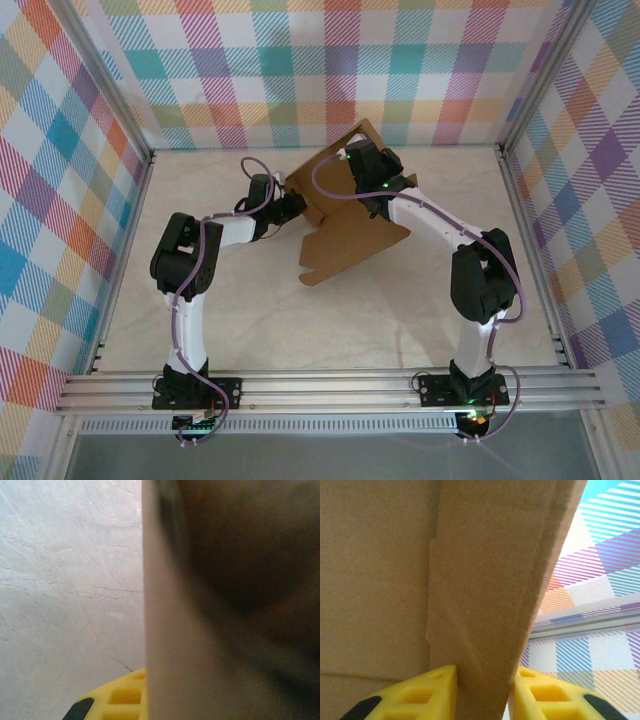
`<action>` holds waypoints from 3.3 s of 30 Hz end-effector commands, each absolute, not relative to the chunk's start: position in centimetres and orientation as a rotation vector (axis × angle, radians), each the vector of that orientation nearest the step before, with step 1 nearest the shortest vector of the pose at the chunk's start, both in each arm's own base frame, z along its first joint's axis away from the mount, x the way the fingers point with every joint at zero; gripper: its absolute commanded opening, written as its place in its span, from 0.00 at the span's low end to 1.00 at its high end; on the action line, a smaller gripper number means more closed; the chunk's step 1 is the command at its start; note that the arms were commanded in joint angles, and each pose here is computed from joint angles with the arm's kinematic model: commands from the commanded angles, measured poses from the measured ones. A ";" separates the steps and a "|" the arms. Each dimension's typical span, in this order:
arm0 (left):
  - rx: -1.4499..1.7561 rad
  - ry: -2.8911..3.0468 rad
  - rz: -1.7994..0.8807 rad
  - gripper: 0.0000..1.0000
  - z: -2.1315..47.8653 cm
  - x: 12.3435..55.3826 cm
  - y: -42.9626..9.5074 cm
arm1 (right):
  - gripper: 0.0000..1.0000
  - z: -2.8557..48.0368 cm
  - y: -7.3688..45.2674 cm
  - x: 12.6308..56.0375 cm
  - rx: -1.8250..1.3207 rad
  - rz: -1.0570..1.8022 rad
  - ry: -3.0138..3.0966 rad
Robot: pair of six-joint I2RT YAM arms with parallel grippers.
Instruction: Fold the paper box
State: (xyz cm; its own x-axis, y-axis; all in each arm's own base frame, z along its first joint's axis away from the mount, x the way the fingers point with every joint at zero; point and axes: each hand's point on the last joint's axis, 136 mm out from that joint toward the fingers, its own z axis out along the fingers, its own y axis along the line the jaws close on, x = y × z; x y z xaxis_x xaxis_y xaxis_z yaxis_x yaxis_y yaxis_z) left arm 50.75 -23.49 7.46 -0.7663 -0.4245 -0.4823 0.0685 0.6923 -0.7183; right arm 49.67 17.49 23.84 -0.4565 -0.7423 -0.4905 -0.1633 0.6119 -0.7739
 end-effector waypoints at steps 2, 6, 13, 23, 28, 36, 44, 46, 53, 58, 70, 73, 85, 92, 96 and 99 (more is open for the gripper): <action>-0.193 2.244 -1.045 0.00 8.9 50.4 -25.1 | 0.36 24.1 18.7 50.6 -0.741 -0.807 1.927; -0.191 2.243 -1.045 0.00 8.9 50.4 -25.1 | 0.36 23.9 18.8 50.6 -0.753 -0.802 1.930; -0.192 2.243 -1.047 0.00 8.9 50.3 -25.1 | 0.06 22.9 18.5 50.7 -0.788 -0.832 1.944; -0.192 2.247 -1.048 0.00 8.7 50.3 -25.0 | 0.29 22.7 18.4 50.9 -0.764 -0.830 1.940; -0.191 2.247 -1.048 0.00 8.7 50.3 -25.0 | 0.39 22.3 18.1 51.1 -0.746 -0.792 1.973; -0.194 2.249 -1.047 0.00 8.6 50.2 -25.0 | 0.51 21.3 17.4 51.0 -0.728 -0.733 2.032; -0.195 2.250 -1.046 0.00 8.6 50.2 -25.0 | 0.36 21.1 17.4 50.9 -0.734 -0.709 2.057; -0.192 2.249 -1.047 0.00 8.6 50.2 -25.0 | 0.24 21.0 17.4 50.9 -0.739 -0.716 2.056; -0.197 2.254 -1.048 0.00 8.3 50.2 -25.0 | 0.00 20.6 17.3 50.9 -0.760 -0.768 2.041; -0.197 2.253 -1.047 0.00 8.4 50.2 -25.0 | 0.04 20.5 17.0 51.2 -0.744 -0.806 2.029; -0.196 2.252 -1.045 0.00 8.5 50.2 -25.0 | 0.00 20.1 16.8 51.2 -0.735 -0.825 2.021; -0.198 2.250 -1.045 0.00 8.7 50.2 -24.9 | 0.20 20.7 16.9 51.1 -0.712 -0.805 2.019; -0.201 2.254 -1.042 0.00 8.5 50.2 -24.9 | 0.62 23.4 17.5 49.3 -0.627 -0.608 2.044; -0.199 2.251 -1.040 0.00 8.8 50.2 -24.9 | 0.85 24.6 17.3 48.4 -0.559 -0.512 2.066; -0.202 2.254 -1.040 0.00 8.7 50.1 -24.9 | 0.90 25.5 17.1 47.8 -0.525 -0.474 2.069; -0.205 2.253 -1.034 0.00 8.9 50.2 -24.8 | 0.92 26.5 17.5 47.0 -0.506 -0.384 2.067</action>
